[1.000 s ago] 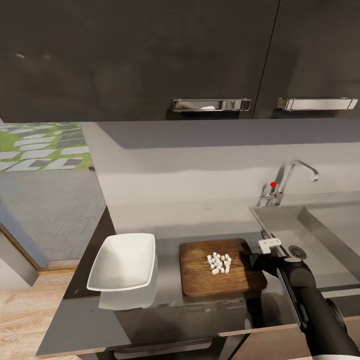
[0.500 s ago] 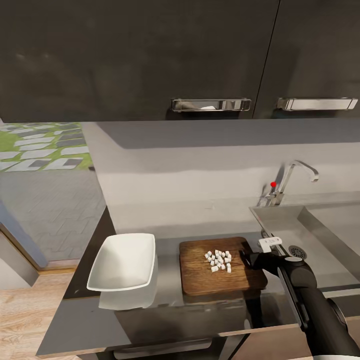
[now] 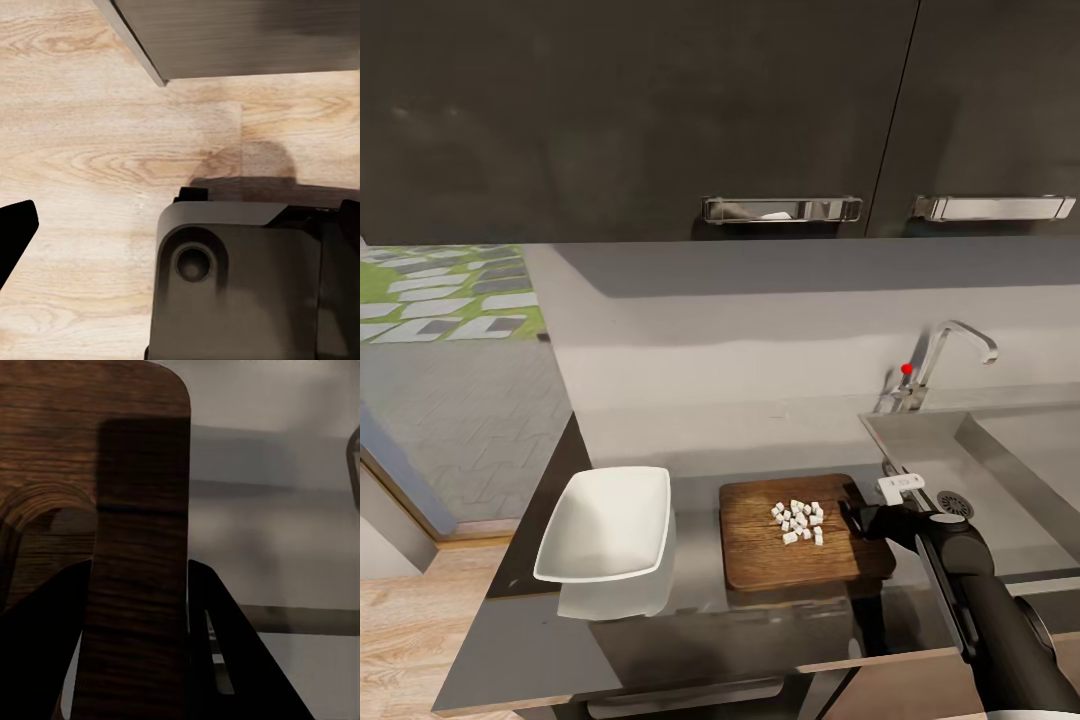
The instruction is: In the kitchen, take the Vidalia onion out of the sink, dice it on the chopping board with the paring knife, put the diced onion into the bowl on the countertop, then place both the paring knife and the chopping board into the sink.
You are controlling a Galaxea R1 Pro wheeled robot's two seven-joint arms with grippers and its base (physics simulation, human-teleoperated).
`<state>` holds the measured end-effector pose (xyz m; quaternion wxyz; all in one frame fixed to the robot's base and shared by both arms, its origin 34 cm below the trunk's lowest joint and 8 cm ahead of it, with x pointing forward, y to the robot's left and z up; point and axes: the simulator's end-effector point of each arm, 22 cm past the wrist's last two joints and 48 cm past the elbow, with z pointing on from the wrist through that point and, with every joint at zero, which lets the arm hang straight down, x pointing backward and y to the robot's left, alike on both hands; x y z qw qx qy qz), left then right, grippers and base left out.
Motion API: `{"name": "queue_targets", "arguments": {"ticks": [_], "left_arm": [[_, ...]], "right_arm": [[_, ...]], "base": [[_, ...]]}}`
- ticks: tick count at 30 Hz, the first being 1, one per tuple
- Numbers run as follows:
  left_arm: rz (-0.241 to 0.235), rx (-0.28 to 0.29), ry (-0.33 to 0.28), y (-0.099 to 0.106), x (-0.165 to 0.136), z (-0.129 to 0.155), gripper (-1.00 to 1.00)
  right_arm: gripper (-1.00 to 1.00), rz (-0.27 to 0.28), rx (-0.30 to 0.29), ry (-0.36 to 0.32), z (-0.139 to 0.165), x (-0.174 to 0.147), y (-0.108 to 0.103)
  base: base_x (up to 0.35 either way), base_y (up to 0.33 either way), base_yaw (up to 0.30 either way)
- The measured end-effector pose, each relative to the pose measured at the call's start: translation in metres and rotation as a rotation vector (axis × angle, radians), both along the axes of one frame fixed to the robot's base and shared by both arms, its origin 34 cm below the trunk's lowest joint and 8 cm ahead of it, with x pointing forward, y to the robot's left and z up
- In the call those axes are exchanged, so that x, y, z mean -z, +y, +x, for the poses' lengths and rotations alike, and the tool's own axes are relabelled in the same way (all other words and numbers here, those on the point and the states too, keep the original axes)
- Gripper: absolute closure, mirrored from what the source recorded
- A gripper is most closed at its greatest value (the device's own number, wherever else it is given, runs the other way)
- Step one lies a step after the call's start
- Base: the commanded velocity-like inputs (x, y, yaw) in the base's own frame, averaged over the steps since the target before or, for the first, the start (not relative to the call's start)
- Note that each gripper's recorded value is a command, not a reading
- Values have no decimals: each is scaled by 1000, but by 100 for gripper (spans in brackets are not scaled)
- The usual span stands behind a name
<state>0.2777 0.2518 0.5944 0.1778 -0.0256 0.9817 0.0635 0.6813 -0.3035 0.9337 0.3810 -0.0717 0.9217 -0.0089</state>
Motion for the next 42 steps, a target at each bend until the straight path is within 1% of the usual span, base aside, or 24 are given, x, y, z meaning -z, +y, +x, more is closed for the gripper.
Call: {"name": "queue_targets", "arguments": {"ticks": [11,42], "left_arm": [[0,-1,0,0,0,0,-100],[-3,-1,0,-2,0,0,-100]], "right_arm": [[100,0,-1,-11,1,-5,0],[100,0,-1,-12,2,-5,0]], "base": [[0,0,0],[0,0,0]]}}
